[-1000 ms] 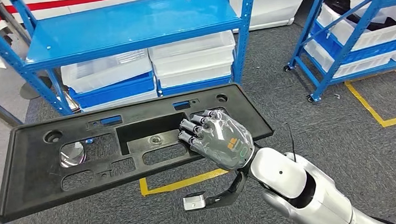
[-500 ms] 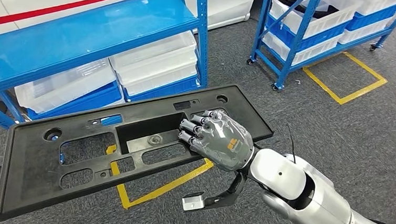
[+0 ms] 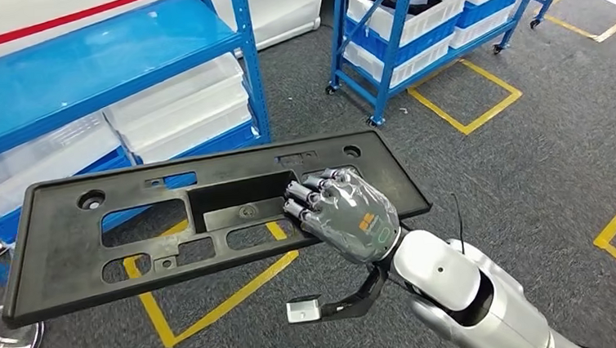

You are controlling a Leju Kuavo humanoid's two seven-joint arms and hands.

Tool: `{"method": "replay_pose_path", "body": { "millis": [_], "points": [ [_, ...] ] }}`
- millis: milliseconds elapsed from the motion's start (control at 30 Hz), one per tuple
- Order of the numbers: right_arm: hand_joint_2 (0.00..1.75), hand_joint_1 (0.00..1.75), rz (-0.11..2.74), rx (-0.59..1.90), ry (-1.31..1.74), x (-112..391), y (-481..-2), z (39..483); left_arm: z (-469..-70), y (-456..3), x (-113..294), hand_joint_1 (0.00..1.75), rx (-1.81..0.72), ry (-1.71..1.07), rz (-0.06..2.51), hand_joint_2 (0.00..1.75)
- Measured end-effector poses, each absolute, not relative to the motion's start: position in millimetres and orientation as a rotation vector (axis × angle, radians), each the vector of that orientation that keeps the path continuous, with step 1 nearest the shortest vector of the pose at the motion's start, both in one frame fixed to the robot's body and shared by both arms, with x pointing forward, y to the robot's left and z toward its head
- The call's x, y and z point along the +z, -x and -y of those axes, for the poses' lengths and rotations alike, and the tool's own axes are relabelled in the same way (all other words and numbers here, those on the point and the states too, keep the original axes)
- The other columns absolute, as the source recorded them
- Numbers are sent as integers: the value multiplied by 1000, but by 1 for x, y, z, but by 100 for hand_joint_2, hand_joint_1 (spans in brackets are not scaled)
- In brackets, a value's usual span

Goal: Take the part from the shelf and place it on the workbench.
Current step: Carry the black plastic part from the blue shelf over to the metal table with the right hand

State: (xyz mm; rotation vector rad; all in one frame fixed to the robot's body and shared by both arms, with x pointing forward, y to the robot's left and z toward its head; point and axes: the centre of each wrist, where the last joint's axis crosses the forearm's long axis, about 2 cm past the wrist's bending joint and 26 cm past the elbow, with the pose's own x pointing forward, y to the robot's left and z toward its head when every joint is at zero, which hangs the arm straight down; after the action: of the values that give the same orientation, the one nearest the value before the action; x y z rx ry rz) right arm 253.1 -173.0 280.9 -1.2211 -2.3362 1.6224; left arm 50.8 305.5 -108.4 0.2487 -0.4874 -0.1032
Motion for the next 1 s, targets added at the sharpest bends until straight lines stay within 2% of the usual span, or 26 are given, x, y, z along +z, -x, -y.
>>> {"method": "replay_pose_path", "body": {
  "millis": [1000],
  "points": [
    [175,175,2326,1627,1228,279,-254,174,-306,-49,-109,0,-112,-246,484,175]
  ]
}}
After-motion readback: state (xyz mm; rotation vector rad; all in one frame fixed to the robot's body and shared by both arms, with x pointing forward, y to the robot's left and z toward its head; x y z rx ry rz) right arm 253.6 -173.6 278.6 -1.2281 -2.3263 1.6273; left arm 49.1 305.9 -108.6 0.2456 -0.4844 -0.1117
